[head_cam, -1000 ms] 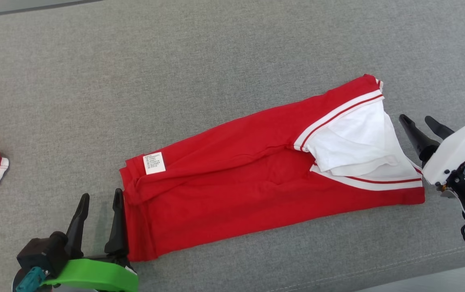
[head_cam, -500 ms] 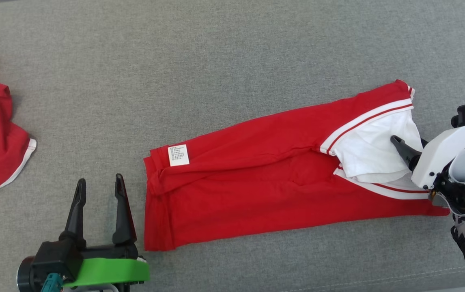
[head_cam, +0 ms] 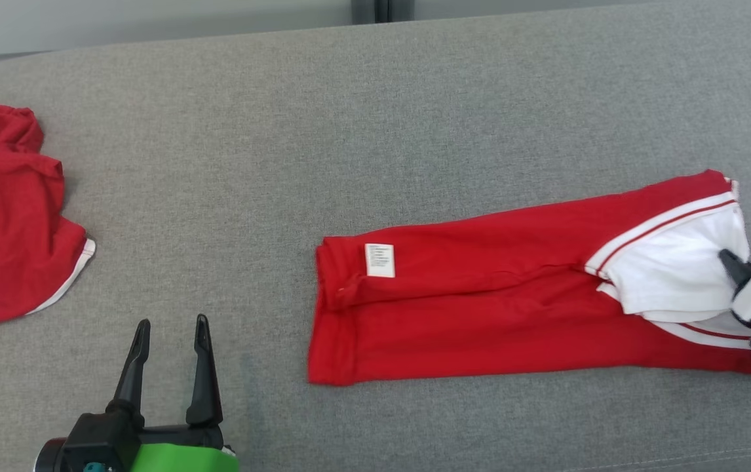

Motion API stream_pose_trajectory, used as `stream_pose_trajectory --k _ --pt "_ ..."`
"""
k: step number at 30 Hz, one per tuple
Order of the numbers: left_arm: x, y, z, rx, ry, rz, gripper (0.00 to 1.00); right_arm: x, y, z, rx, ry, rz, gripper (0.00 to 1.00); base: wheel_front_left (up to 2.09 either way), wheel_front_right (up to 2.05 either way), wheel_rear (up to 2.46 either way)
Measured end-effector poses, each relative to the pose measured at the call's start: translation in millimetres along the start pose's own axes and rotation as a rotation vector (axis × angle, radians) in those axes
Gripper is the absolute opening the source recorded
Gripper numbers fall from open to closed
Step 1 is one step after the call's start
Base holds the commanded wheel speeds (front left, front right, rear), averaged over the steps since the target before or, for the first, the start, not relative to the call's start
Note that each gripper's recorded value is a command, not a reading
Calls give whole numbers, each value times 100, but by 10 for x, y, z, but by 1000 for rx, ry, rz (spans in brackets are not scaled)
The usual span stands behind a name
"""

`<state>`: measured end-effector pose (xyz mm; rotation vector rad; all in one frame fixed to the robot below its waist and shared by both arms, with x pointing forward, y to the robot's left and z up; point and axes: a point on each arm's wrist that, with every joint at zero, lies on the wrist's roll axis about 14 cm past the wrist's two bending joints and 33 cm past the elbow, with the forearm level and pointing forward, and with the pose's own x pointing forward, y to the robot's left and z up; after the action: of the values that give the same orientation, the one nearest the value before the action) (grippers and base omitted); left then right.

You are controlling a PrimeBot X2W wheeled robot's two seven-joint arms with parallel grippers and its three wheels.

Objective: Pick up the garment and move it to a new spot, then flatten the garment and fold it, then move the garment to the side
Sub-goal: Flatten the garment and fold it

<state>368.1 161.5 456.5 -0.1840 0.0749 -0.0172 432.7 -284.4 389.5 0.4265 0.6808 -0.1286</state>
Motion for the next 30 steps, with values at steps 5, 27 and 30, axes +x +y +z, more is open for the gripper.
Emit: stream_pose_trajectory --k 5,27,30 --pt "-77 43 56 0 -16 1 100 -273 -437 462 28 -117 -96 0 0 0 0" --pt "-143 -178 -19 -66 8 -43 100 -508 1561 79 -237 0 394 0 0 0 0" --pt "-159 -194 -35 -68 13 -47 100 -505 1881 -157 -261 53 468 0 0 0 0"
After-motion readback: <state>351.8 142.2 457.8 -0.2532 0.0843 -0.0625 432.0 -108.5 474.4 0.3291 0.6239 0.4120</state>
